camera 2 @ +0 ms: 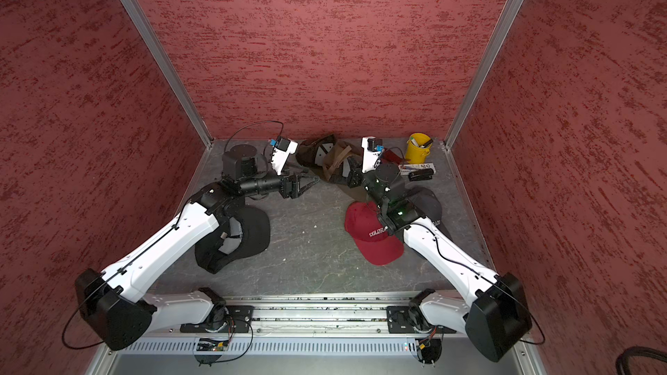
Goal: Open the adjustable buckle of the baseball cap
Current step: Pick up the baseball cap from the center of the board, then open the adjustable buckle on the baseball cap.
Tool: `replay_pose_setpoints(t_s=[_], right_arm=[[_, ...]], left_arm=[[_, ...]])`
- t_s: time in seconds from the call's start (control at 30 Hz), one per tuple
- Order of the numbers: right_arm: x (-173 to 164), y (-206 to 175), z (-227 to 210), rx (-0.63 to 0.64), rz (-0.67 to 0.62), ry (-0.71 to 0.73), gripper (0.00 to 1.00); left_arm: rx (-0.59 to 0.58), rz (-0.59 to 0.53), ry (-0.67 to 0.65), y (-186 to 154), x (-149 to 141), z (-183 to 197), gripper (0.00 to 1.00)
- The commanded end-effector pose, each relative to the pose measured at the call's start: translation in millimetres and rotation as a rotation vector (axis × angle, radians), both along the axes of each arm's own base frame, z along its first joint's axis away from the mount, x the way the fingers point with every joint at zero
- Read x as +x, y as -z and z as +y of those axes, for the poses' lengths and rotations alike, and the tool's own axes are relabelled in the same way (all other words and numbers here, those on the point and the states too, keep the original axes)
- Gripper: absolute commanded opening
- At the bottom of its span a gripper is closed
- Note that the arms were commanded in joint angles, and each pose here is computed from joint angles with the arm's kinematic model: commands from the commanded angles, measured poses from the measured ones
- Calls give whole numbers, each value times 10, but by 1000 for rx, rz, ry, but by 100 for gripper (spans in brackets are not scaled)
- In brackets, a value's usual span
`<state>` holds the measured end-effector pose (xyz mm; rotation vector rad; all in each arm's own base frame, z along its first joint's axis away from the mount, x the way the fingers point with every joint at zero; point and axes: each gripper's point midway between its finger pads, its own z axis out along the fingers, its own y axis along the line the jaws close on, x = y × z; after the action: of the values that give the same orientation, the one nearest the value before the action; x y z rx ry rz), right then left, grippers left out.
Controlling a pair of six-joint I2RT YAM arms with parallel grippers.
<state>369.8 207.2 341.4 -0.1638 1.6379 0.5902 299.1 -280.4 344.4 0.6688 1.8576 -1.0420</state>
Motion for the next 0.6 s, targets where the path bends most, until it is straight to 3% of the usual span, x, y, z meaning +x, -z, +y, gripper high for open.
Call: replay_pose_setpoints(t_s=[0.0, 0.3, 0.57], right_arm=[[-19, -242, -60, 6, -50, 18, 0], [-5, -136, -3, -27, -25, -6, 0], [-7, -131, 77, -19, -15, -42, 0]], left_arm=[[-13, -75, -8, -324, 65, -17, 77], [35, -33, 17, -593, 411, -315, 76], [101, 16, 71, -422, 537, -657, 75]])
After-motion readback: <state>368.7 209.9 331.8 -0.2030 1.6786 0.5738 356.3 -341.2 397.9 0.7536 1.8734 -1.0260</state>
